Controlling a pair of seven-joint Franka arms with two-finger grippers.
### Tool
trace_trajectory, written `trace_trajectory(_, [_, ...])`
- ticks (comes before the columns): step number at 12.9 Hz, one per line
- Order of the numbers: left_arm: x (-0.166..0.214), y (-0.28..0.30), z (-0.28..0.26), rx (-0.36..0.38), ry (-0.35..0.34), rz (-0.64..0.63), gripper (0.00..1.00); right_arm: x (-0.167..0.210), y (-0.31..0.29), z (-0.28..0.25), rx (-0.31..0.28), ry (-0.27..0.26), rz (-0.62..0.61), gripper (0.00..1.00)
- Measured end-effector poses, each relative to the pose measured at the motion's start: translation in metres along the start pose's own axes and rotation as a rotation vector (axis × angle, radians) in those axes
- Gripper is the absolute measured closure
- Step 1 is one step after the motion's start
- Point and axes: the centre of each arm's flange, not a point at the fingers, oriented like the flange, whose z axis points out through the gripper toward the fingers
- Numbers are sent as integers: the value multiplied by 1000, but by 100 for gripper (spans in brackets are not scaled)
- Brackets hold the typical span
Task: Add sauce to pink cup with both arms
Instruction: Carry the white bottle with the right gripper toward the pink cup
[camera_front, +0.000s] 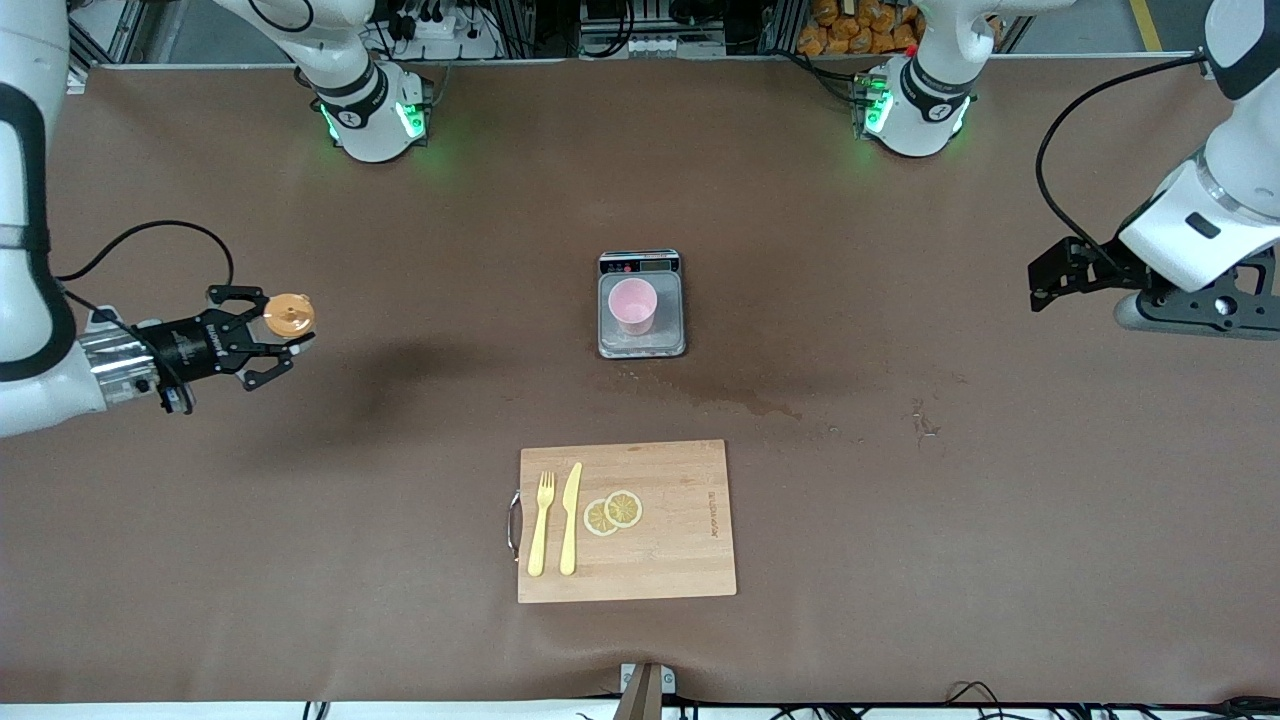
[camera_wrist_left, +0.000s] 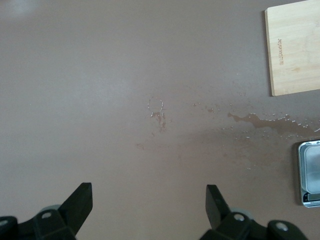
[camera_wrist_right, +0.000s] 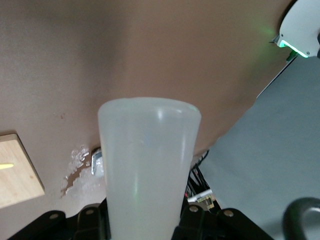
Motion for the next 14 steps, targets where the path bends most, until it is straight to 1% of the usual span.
trace_trajectory(2, [-3,1,-4,1,-2,2,0,-50,-5,18,-8,98,60,56])
trace_trajectory(4, [-4,-2,-5,1,-3,-3,0,-90,-9,41,-27,171,111,56])
trace_trajectory(5, [-5,-2,-5,2,-3,-4,0,-106,-12,53,-37,222,137,56])
trace_trajectory(7, [-5,0,-5,2,-6,-2,0,-145,-17,79,-44,349,191,57])
trace_trajectory(8, [-5,2,-4,1,-8,0,0,-167,-19,95,-43,399,208,60])
trace_trajectory(9, [-6,3,-3,1,-10,2,0,-186,-20,110,-38,435,221,60])
trace_trajectory(10, [-6,3,-2,2,-14,3,0,-196,-21,120,-33,453,235,61])
trace_trajectory(12, [-8,2,-1,2,-32,1,0,-200,-21,124,-26,479,263,61])
trace_trajectory(13, [-8,1,0,3,-34,-2,0,-199,-21,125,-22,505,278,62])
trace_trajectory(14, [-8,-2,-1,3,-34,-5,0,-200,-21,130,-16,548,303,62])
